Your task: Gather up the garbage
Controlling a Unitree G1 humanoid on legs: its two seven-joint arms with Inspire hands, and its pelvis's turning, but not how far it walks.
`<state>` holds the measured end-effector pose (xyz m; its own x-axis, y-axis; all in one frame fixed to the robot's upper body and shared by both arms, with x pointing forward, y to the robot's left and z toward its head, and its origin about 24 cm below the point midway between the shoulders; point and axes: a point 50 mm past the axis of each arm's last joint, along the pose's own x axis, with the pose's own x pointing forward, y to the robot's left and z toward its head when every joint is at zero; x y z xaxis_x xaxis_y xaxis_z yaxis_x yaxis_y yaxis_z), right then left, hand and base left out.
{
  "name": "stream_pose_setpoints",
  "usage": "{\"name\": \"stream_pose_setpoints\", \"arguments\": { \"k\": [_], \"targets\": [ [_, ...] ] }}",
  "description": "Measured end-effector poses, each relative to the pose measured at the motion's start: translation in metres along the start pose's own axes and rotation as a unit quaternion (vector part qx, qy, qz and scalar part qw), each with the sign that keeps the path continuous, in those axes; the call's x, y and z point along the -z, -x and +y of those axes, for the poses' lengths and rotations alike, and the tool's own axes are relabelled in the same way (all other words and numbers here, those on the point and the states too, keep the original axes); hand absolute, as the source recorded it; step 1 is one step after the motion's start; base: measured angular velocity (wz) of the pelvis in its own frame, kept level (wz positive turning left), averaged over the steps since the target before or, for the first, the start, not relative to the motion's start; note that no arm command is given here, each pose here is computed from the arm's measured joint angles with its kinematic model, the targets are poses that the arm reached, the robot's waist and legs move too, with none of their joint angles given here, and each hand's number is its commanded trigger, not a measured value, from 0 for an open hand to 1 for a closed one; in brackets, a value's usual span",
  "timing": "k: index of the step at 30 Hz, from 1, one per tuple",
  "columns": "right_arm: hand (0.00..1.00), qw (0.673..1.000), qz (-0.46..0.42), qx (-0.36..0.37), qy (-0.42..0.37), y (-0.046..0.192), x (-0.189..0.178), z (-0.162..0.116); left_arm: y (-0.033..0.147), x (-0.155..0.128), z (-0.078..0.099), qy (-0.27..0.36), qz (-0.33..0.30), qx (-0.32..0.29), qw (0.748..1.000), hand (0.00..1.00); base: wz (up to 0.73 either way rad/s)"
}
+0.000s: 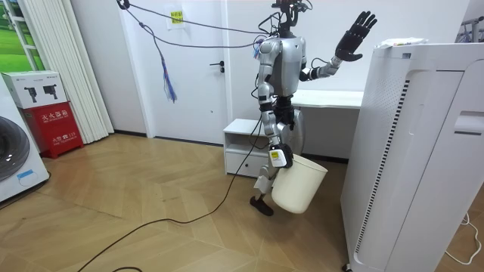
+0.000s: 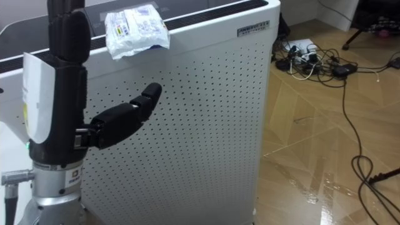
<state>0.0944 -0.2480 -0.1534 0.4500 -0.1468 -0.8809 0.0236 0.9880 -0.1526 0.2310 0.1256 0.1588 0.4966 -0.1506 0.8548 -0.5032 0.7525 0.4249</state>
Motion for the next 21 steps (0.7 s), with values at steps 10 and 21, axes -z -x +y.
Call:
{"name": "stream_pose_setpoints", "arguments": {
  "k": [10, 21],
  "targets": [
    [1.00, 1.000, 0.009, 0.005, -0.003, 0.000, 0.002, 0.000, 0.002, 0.002, -0.007, -0.017, 0.017, 0.037, 0.999, 0.00, 0.00],
    [1.00, 1.000, 0.013, 0.010, -0.003, 0.000, 0.002, -0.001, 0.000, 0.012, -0.012, -0.044, 0.036, 0.055, 0.997, 0.00, -0.02]
  ]
}}
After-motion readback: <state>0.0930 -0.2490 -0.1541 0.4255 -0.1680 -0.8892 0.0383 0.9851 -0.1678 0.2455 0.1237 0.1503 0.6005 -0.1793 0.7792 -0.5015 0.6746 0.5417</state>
